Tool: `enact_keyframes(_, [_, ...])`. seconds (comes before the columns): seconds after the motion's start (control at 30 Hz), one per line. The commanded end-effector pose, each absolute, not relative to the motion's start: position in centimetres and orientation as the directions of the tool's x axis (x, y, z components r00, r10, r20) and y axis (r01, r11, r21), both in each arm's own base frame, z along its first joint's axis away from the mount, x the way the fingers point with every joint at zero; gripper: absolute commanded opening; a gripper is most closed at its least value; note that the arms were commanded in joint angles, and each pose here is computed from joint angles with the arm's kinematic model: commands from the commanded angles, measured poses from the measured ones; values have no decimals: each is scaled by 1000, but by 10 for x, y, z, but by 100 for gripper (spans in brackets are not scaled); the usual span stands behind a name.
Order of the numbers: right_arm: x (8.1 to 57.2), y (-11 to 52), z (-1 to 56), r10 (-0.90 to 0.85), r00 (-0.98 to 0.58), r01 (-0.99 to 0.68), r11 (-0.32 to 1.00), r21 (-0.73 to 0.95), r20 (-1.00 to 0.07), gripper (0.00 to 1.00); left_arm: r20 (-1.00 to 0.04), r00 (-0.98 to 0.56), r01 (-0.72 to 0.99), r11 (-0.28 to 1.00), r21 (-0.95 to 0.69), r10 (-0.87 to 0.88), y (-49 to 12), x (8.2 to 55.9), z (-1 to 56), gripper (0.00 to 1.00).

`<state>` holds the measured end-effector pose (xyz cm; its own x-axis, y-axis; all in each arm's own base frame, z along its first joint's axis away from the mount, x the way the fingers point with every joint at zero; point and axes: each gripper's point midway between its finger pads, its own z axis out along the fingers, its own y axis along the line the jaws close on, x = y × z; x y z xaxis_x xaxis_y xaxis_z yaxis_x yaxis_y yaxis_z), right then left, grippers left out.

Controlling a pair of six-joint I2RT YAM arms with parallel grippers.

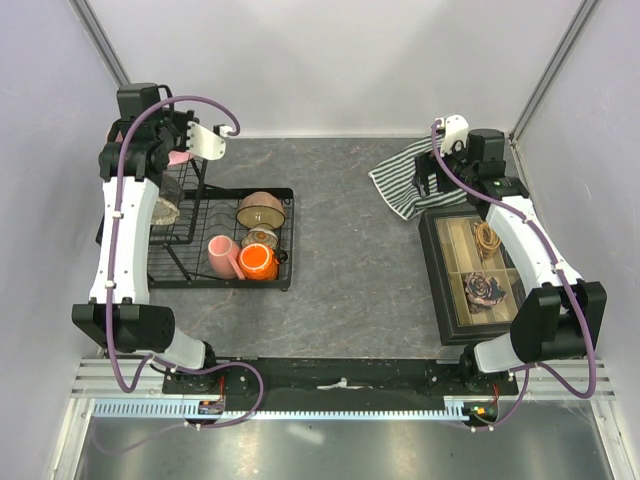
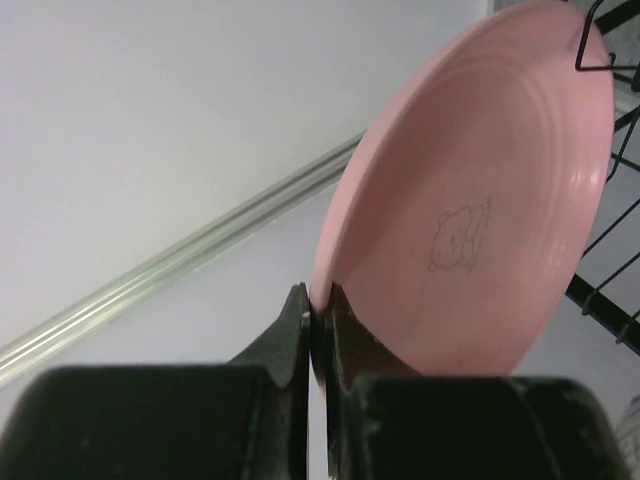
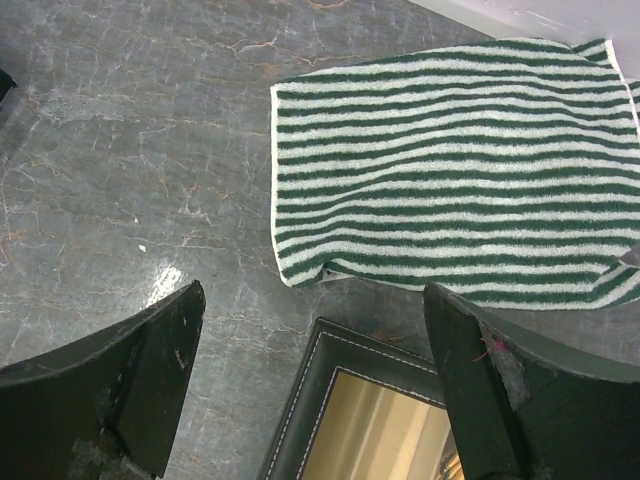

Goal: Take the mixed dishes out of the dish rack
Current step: Pick up the plate from the dish rack.

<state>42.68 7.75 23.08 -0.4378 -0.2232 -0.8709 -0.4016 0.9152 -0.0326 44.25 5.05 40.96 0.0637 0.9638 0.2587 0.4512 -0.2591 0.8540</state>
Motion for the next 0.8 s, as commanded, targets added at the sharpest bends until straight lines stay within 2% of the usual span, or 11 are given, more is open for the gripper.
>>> enact_keyframes(0.0, [427,77,246,-231,-381,-408,911,-61,-895,98,285,88,303,-298,905,954,38,423,466,2])
enact_keyframes(0.3, [426,77,247,-232,-379,-408,911,-63,-896,98,287,85,258,-299,919,954,36,411,488,1])
enact_keyframes(0.5, [425,78,244,-235,-384,-411,910,-62,-893,98,271,92,104,-280,954,958,27,403,532,1])
enact_keyframes(0.7, [425,78,245,-231,-383,-412,910,-58,-894,98,160,89,-62,-155,986,983,20,387,577,1])
enact_keyframes(0.77, [425,78,246,-228,-382,-408,911,-58,-896,98,82,103,-119,-69,990,991,17,380,592,2])
